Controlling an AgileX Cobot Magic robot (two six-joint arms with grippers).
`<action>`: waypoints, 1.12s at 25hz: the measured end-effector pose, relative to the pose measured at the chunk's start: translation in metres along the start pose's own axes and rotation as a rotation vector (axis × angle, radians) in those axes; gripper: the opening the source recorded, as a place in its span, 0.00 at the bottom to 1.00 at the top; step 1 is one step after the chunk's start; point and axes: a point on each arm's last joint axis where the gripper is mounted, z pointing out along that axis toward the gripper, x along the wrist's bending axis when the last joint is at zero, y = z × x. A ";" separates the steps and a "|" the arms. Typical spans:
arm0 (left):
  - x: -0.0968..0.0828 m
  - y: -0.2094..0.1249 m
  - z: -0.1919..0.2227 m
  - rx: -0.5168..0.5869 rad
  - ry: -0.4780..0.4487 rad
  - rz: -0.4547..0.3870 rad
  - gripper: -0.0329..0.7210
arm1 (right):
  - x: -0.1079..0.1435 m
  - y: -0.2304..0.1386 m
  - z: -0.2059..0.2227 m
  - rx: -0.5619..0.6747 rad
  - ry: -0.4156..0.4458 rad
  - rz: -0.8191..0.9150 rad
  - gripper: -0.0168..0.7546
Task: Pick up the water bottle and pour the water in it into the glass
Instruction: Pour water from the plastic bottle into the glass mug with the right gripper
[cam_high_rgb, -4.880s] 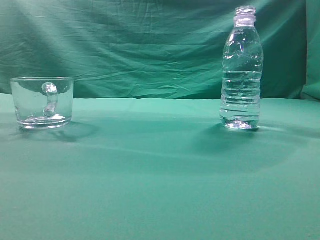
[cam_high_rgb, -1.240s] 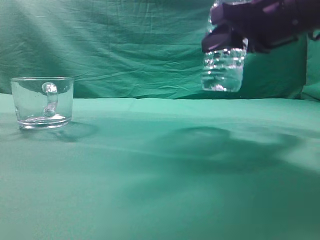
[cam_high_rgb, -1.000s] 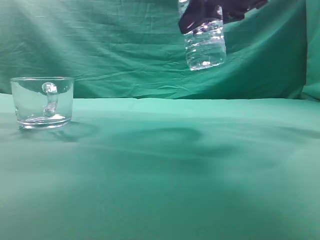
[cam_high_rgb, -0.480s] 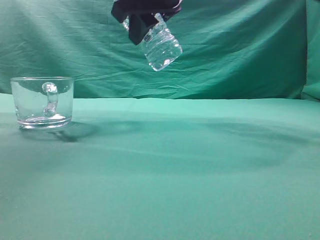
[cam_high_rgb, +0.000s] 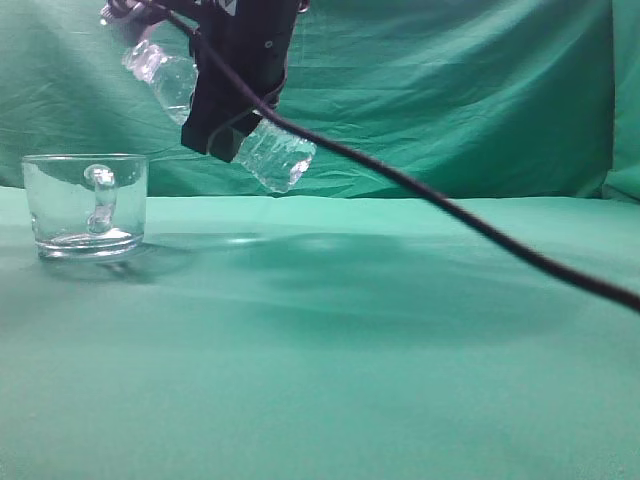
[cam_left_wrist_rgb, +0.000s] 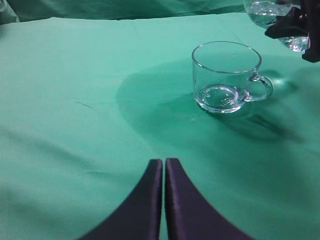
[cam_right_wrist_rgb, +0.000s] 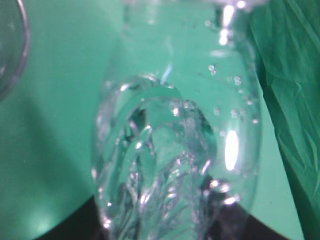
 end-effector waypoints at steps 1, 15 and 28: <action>0.000 0.000 0.000 0.000 0.000 0.000 0.04 | 0.002 0.001 0.001 -0.001 -0.004 -0.028 0.41; 0.000 0.000 0.000 0.000 0.000 0.000 0.04 | 0.003 0.013 0.003 -0.038 -0.154 -0.415 0.41; 0.000 0.000 0.000 0.000 0.000 0.000 0.04 | -0.004 0.014 0.002 -0.002 -0.242 -0.568 0.41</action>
